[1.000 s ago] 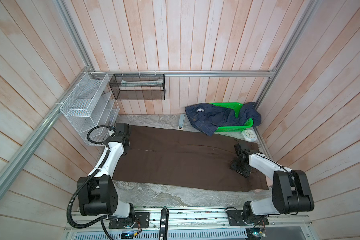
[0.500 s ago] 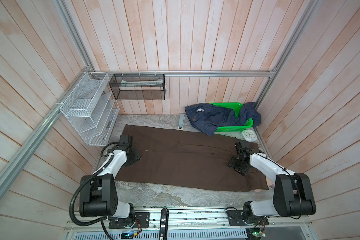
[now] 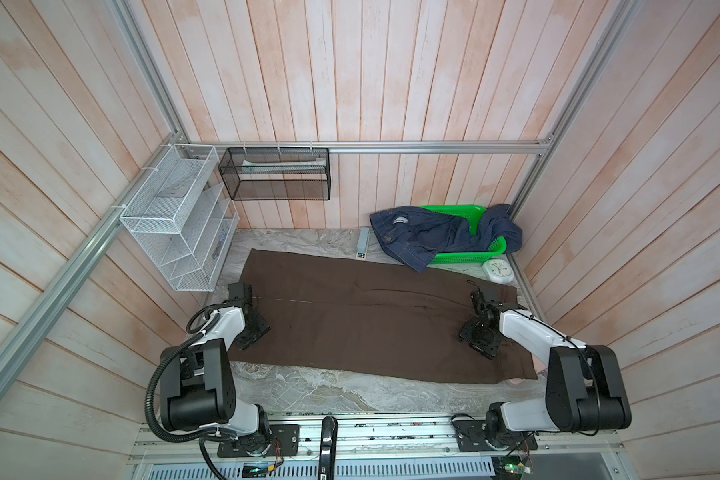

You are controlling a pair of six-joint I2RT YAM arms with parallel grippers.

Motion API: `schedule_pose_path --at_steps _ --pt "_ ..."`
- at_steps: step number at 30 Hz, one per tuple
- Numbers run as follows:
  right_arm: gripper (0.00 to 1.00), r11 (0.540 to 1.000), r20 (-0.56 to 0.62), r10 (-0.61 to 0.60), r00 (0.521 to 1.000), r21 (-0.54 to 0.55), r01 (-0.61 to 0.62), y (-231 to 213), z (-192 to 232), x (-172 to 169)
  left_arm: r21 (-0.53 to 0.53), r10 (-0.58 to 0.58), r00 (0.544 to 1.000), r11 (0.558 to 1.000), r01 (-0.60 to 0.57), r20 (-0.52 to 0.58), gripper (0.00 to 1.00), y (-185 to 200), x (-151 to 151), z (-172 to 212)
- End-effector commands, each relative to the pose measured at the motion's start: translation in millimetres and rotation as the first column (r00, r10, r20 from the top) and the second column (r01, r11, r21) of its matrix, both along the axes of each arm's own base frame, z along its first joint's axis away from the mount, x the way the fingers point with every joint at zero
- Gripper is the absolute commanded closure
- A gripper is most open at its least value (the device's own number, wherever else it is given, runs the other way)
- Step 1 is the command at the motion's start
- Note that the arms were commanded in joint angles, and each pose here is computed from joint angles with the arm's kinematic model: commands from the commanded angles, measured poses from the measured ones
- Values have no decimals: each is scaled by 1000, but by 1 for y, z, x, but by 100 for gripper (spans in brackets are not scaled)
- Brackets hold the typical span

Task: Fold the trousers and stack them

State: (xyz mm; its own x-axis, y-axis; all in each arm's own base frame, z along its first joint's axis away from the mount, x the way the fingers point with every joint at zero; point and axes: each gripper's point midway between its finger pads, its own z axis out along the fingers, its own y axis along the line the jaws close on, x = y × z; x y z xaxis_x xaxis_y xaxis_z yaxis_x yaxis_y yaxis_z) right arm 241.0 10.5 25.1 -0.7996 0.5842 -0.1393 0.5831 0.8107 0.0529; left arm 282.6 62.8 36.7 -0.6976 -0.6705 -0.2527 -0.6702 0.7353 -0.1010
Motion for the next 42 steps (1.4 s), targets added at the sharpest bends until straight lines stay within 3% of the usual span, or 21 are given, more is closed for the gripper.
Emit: schedule_pose_path --at_steps 1,4,8,14,19,28,33,42 --pt "32 999 77 18 997 46 -22 8 28 16 13 -27 992 1000 26 122 41 1 21 40" --pt "32 997 214 15 977 65 -29 12 68 48 -16 -77 957 996 85 280 39 -13 53 89" --pt "32 999 390 -34 920 -15 44 -14 122 90 33 -163 907 986 163 388 37 -33 84 139" --pt "36 971 575 -88 813 -131 197 -91 162 138 34 -194 875 979 201 444 36 -42 118 152" --pt "37 982 622 -108 776 -55 180 -129 151 167 16 -219 849 970 242 481 36 -52 139 156" --pt "41 993 514 -116 850 28 118 -167 78 193 11 -251 842 960 279 479 36 -57 154 143" --pt "42 996 547 -68 835 -15 91 -175 63 203 -21 -245 839 956 292 486 36 -62 157 135" --pt "43 996 519 -43 854 -48 79 -198 42 207 -61 -246 847 949 309 471 36 -68 162 119"
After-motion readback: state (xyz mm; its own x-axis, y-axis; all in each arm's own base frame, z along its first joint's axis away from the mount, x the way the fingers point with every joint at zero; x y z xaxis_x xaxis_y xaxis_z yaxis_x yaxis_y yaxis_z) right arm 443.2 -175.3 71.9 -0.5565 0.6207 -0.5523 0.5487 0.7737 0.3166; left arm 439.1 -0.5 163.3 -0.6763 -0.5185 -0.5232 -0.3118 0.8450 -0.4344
